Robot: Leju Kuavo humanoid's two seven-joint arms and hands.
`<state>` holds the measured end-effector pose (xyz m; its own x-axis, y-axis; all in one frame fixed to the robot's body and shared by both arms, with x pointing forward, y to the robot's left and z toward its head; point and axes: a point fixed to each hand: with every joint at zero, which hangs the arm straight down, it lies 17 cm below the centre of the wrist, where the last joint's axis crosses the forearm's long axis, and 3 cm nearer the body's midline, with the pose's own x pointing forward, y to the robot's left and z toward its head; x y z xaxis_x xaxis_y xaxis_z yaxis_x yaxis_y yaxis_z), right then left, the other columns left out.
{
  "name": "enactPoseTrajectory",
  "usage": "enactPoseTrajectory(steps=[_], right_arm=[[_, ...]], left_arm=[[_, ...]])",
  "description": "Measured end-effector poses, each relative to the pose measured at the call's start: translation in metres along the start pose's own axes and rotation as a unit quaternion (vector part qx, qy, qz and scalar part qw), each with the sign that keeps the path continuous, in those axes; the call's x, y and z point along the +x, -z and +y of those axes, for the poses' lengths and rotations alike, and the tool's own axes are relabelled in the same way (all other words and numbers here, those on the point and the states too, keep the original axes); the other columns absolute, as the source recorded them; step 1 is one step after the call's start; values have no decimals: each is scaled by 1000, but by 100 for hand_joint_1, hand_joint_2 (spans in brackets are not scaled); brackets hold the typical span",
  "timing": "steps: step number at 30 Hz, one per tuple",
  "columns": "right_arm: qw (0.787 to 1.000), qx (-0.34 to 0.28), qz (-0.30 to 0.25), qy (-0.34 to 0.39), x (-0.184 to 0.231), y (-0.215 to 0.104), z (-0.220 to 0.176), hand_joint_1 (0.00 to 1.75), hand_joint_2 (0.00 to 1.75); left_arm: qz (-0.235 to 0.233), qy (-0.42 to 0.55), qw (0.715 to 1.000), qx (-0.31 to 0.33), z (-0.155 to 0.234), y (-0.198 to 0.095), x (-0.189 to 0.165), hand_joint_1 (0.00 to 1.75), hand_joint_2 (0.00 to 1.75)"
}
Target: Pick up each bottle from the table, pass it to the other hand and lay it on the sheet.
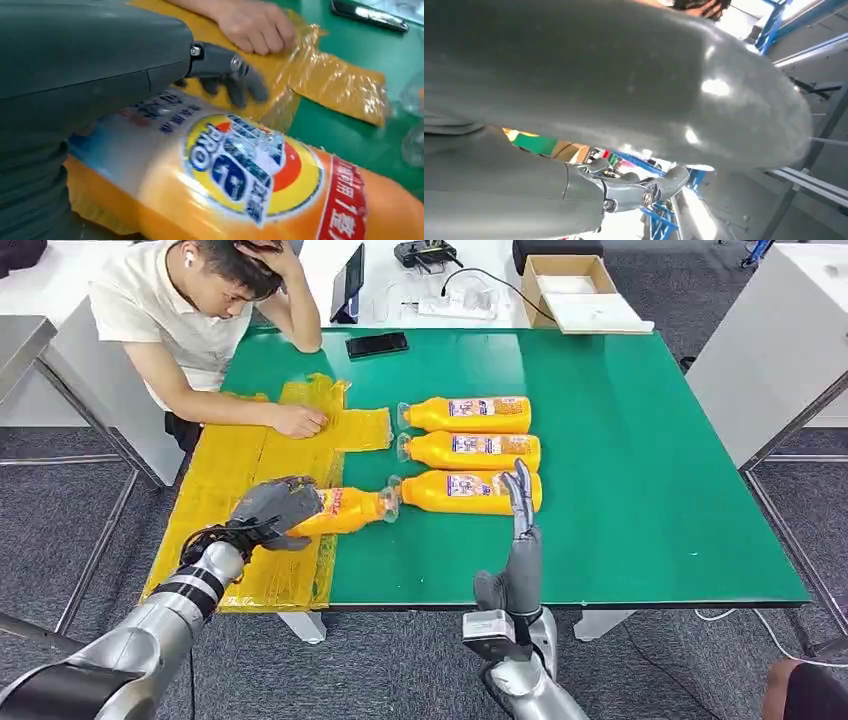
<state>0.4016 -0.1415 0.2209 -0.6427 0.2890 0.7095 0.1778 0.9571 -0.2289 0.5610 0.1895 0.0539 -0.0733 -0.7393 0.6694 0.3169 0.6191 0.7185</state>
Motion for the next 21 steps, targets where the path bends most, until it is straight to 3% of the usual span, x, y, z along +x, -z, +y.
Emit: enactPoseTrajectory(steps=[4, 10, 21], right_arm=[[1000, 3, -1, -4, -3, 2, 0, 0, 0], [1000, 5, 2, -12, -10, 3, -3, 0, 0], [1000, 12, 10, -27, -25, 1, -9, 0, 0]], left_arm=[[-2, 10, 1000, -12, -5, -2, -2, 0, 0], [-54, -50, 996, -40, -20, -11, 10, 0, 0], [-105, -85, 988, -70, -37, -28, 17, 0, 0]])
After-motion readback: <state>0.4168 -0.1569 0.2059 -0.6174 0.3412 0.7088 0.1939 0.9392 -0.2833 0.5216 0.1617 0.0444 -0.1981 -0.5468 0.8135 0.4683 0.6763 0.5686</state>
